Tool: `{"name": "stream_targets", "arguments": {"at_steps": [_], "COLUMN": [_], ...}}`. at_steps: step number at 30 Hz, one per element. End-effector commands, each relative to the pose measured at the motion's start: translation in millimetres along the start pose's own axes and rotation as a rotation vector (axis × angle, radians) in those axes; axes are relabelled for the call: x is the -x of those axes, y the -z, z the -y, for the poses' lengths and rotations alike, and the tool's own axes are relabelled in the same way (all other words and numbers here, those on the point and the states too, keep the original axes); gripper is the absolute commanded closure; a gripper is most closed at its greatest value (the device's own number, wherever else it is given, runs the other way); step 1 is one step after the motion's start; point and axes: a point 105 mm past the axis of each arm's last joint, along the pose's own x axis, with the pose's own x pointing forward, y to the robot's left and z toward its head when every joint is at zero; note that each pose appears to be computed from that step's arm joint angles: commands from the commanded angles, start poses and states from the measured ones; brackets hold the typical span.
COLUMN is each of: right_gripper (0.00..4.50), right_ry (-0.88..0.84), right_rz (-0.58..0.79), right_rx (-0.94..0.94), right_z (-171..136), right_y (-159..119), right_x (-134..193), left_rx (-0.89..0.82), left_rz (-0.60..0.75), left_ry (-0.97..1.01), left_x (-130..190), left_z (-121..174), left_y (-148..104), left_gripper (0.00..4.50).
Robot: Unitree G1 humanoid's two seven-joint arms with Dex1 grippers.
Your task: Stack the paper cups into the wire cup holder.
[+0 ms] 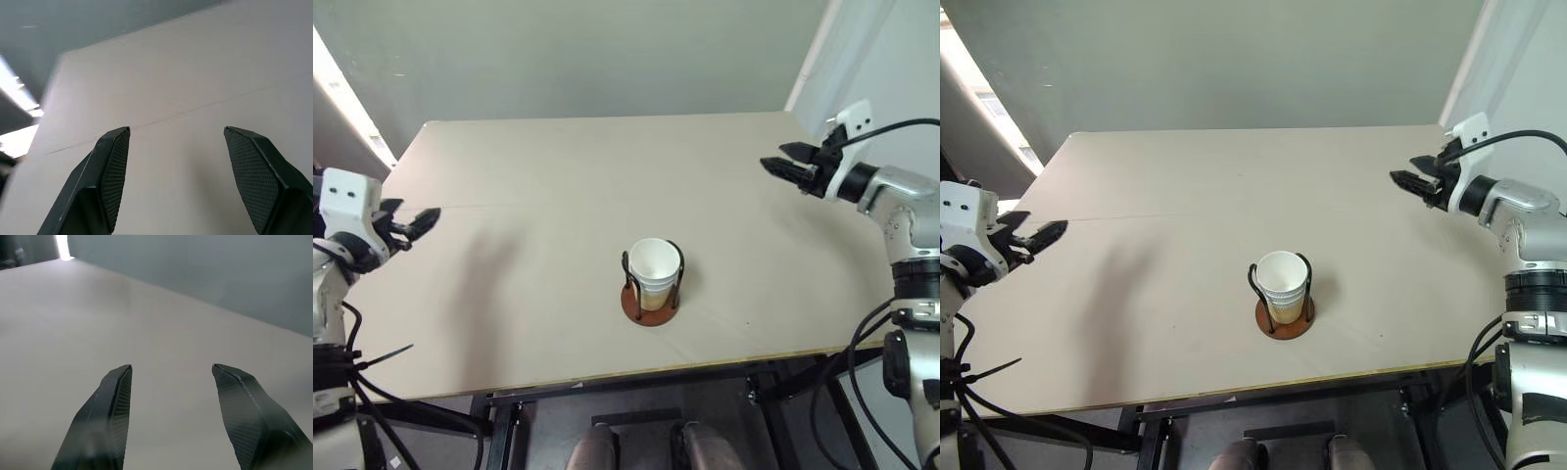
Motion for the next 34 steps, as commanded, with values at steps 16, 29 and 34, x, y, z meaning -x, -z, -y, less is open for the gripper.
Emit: {"name": "stream_targets", "arguments": {"at_steps": [16,29,34], "right_gripper": [1.81,1.81,1.81], "right_ry": [0.477,0.516,0.525], "right_rz": [0.106,0.077,0.072], "right_rx": [-0.083,-0.163,-0.151], "right_z": [51.4,52.9,54.3], "right_y": [-1.4,16.8,16.7], "right_x": [1.3,-0.5,0.5], "left_rx": [0.045,0.033,0.023], "left_rz": [0.074,0.045,0.019], "left_ry": [-0.3,-0.299,-0.29], "left_x": [-9.9,-14.6,-17.9], "left_z": [-27.3,-17.6,-11.4], "left_y": [-9.0,-3.2,2.1], "left_gripper": [1.23,1.23,1.23]}}
